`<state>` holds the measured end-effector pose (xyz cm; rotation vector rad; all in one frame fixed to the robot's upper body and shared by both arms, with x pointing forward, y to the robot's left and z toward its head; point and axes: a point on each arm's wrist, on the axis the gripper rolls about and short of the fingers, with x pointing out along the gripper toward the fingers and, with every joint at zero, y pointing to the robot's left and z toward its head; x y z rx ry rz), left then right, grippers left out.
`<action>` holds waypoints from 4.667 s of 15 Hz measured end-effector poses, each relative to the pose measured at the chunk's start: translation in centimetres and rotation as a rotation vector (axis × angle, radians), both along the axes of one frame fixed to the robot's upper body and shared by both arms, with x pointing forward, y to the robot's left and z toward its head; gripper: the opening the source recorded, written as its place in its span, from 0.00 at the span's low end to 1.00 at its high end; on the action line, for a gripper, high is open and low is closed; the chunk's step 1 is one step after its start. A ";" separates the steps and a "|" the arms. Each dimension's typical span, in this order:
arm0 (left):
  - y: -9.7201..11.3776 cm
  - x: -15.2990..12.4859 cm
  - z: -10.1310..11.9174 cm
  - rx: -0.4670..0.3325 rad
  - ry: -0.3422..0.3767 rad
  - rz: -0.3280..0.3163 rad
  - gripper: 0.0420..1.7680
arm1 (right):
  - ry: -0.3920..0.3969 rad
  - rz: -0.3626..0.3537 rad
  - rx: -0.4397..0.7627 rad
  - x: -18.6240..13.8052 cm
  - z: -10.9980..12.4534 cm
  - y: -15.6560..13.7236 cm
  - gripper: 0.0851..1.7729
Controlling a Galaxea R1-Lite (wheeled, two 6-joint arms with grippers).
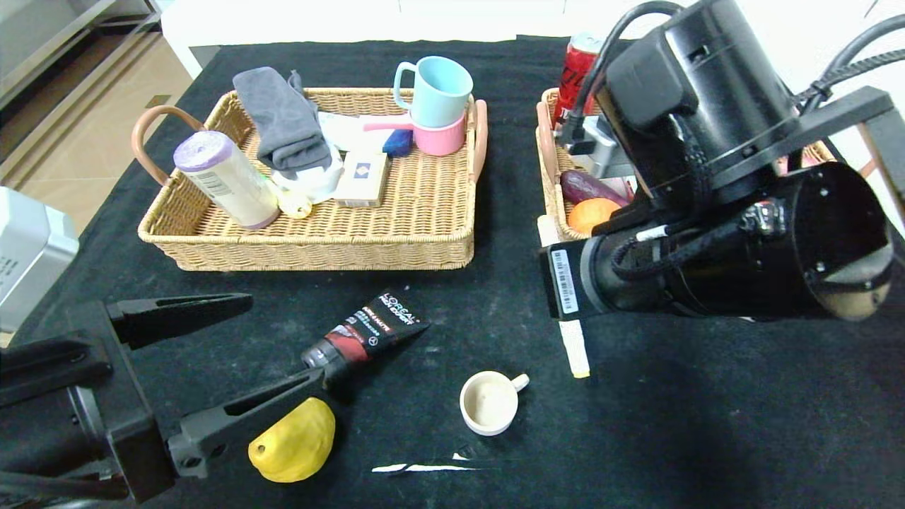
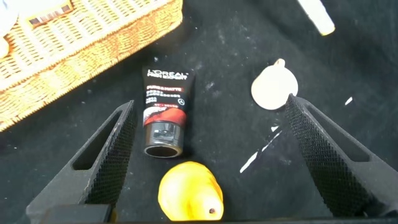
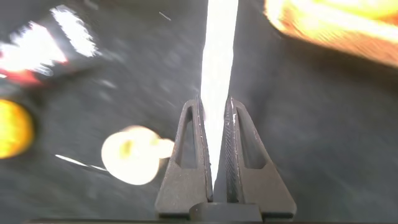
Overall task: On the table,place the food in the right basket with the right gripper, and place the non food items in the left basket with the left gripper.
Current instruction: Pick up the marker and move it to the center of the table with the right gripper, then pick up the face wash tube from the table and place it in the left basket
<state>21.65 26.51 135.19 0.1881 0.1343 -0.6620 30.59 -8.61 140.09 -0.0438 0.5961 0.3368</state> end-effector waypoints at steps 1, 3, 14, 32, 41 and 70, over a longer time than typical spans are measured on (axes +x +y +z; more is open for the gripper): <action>0.1 -0.1 0.1 -0.003 -0.005 0.001 0.97 | -0.001 0.008 0.020 0.0 0.1 0.8 0.10; 0.2 -0.3 0.3 -0.009 -0.017 0.004 0.97 | 0.011 0.009 0.075 -0.1 0.1 2.4 0.10; 0.7 -0.8 1.1 -0.027 -0.055 0.023 0.97 | 0.066 0.009 0.209 0.3 -3.1 9.2 0.10; 1.1 -0.6 1.2 -0.027 -0.059 0.051 0.97 | 0.100 -0.018 0.189 1.5 -5.9 10.7 0.10; 1.0 -0.5 1.2 -0.026 -0.054 0.051 0.97 | 0.106 -0.010 0.190 0.9 -5.9 10.9 0.65; 0.5 0.5 -0.1 0.027 -0.003 0.047 0.97 | -0.459 0.693 0.154 -0.4 -7.4 -11.9 0.95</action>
